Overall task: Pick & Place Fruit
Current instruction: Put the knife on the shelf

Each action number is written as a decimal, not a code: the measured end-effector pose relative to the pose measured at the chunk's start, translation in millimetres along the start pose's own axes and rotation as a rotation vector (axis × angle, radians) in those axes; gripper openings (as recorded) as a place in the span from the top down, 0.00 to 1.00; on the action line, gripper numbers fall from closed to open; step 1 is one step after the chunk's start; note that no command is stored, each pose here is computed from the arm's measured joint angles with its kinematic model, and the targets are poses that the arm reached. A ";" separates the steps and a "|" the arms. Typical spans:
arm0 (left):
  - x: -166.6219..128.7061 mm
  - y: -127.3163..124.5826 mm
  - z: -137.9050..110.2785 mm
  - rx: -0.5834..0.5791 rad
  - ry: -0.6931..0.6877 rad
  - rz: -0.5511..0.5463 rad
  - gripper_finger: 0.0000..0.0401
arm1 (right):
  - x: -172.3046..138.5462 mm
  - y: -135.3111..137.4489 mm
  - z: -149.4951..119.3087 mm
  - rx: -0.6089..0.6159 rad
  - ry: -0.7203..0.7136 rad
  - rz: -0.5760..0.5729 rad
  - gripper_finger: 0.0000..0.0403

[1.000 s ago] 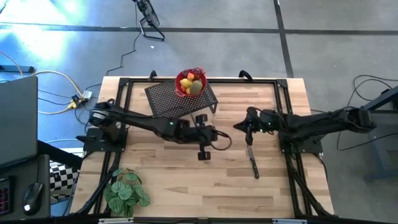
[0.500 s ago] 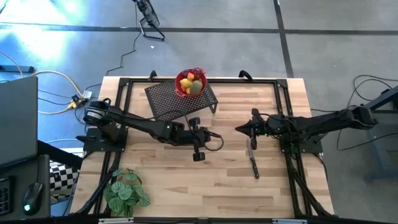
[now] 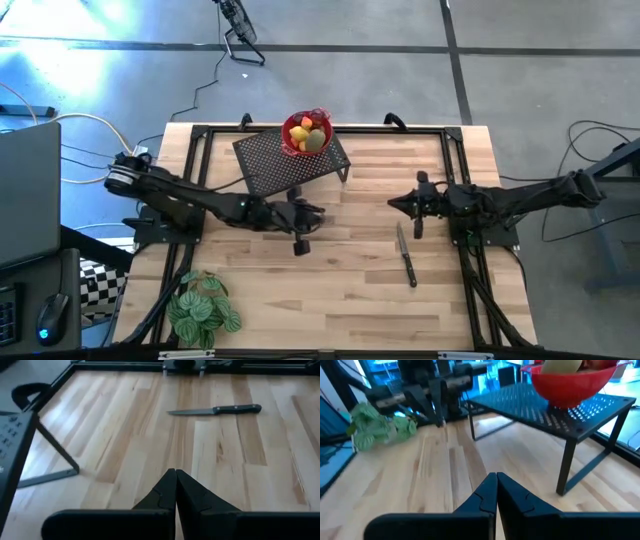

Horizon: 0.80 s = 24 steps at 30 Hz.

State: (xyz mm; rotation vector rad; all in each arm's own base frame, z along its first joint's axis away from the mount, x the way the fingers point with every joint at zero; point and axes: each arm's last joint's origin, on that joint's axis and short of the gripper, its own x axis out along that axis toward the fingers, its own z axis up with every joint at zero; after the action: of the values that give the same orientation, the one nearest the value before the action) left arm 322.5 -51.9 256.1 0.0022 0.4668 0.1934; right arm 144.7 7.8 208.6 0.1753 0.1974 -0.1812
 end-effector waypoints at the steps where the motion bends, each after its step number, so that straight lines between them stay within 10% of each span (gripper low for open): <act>1: -1.0 0.8 -3.4 -0.004 -0.010 -0.002 1.00 | -1.0 0.0 1.1 0.003 -0.010 0.003 0.99; 24: -60.9 24.2 -26.7 0.035 -0.242 0.012 1.00 | -17.4 -4.2 5.3 0.037 -0.054 -0.008 0.99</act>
State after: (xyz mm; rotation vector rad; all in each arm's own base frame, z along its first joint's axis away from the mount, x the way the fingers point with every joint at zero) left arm 252.8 -40.6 260.7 0.0625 0.2286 0.1942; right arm 128.0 5.5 216.7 0.2060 0.1414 -0.1975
